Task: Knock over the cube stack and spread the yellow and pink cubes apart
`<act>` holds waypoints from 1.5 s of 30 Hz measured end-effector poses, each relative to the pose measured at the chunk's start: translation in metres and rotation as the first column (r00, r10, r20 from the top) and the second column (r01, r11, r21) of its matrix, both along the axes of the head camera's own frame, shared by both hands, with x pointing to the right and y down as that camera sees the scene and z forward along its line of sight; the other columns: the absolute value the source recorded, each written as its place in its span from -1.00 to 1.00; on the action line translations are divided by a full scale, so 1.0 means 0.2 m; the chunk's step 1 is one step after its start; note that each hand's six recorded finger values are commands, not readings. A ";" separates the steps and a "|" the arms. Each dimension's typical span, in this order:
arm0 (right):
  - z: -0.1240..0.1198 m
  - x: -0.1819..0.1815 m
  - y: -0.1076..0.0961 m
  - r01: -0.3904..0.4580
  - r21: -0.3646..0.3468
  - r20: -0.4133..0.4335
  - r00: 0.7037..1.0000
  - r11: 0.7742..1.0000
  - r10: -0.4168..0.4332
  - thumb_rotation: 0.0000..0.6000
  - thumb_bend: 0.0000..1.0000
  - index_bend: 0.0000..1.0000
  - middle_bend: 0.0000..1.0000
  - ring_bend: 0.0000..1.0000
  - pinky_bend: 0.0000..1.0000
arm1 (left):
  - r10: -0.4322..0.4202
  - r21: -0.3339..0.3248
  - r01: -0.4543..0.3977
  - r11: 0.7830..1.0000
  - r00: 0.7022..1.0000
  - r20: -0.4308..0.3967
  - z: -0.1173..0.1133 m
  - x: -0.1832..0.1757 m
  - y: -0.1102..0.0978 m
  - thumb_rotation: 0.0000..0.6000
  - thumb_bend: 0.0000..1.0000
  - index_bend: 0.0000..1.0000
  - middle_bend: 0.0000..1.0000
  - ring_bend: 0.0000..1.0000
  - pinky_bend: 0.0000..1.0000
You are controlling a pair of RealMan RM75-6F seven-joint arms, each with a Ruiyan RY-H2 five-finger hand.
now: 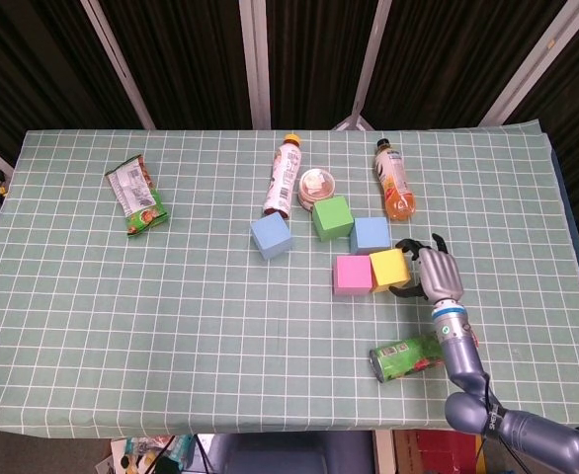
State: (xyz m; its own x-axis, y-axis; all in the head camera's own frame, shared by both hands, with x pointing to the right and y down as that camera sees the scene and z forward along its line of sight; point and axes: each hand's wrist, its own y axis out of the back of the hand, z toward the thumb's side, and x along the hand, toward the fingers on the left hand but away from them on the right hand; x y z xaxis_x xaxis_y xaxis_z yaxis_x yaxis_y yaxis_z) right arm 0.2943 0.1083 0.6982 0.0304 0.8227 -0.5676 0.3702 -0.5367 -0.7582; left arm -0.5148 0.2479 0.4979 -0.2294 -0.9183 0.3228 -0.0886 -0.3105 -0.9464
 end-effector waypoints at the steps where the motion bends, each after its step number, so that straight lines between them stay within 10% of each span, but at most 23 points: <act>1: 0.00 0.00 0.00 0.004 0.003 0.000 1.000 1.000 -0.004 1.00 -0.82 -0.30 -0.21 -0.04 -0.92 | 0.000 0.001 0.000 1.000 1.000 -0.001 0.00 0.00 0.00 1.00 -0.70 -0.65 -0.94 -1.00 -1.00; 28: -0.28 -0.07 -0.10 0.027 0.142 0.029 0.999 0.989 -0.032 1.00 -0.69 -0.13 0.02 0.21 -0.80 | -0.001 -0.003 0.001 1.000 1.000 -0.005 0.00 0.00 0.00 1.00 -0.70 -0.65 -0.94 -1.00 -1.00; 45: -0.66 -0.57 -0.11 0.119 0.168 0.176 0.973 0.979 -0.148 1.00 -0.69 -0.13 0.02 0.21 -0.78 | -0.008 0.000 0.008 1.000 1.000 -0.018 -0.01 -0.02 0.00 1.00 -0.70 -0.65 -0.94 -1.00 -1.00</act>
State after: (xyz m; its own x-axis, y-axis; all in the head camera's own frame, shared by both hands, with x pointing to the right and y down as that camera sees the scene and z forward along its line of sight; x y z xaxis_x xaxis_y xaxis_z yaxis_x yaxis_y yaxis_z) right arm 0.1799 0.0855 0.5662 0.2391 0.8815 -0.4072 0.4459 -0.4722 -0.7604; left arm -0.5187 0.2478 0.4958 -0.2308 -0.9165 0.3266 -0.1080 -0.3095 -0.9448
